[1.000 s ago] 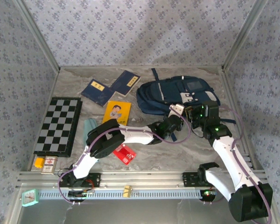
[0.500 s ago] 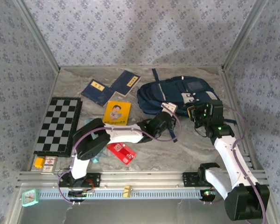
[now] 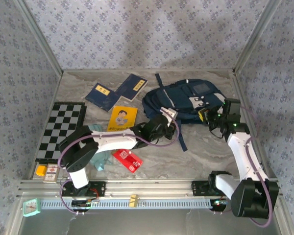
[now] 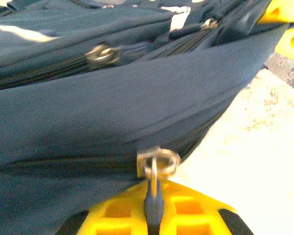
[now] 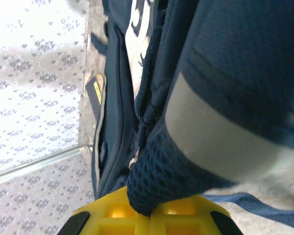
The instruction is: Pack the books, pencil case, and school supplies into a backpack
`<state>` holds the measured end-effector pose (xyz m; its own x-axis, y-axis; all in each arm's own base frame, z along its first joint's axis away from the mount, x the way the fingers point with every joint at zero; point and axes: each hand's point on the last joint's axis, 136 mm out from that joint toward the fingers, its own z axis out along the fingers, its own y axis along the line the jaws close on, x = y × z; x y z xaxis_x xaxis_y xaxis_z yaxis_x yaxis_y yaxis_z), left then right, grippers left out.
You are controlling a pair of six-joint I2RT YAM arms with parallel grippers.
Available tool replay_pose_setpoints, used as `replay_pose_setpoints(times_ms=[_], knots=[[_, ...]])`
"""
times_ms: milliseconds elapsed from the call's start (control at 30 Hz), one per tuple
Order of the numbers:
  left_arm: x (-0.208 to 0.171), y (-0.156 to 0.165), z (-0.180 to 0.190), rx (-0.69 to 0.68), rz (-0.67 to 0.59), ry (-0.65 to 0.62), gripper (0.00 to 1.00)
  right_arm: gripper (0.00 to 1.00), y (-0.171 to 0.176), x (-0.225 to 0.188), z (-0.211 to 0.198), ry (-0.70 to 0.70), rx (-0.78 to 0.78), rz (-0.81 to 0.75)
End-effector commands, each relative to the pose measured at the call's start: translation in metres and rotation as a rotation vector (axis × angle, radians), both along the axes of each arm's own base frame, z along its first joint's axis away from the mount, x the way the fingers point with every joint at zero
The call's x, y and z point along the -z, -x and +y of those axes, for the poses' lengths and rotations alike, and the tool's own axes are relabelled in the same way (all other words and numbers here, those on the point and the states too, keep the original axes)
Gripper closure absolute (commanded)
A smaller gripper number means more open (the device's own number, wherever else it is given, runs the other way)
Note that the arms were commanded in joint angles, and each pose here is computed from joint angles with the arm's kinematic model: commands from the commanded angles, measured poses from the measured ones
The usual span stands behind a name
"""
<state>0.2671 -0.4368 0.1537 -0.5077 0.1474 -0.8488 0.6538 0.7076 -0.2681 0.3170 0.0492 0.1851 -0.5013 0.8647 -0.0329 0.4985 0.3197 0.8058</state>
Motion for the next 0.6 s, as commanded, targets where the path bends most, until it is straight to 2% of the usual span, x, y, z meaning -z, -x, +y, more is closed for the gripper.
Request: replay_pose_setpoints(times_ms=[0,300,500,567], knots=[[-0.009,0.000,0.020,-0.006,0.016,-0.022,1.00,1.00,-0.025,-0.024,-0.034,0.093,0.059,-0.098],[0.010,0.005,0.026,0.031,0.073,-0.081,1.00,1.00,-0.060,-0.022,-0.080,0.159,0.084,-0.098],[-0.001,0.001,-0.001,0.100,0.077,-0.074,1.00,1.00,-0.076,-0.009,-0.083,0.171,0.026,-0.073],[-0.003,-0.002,-0.009,0.104,0.076,-0.061,1.00,0.94,-0.071,-0.003,-0.083,0.186,0.012,-0.051]])
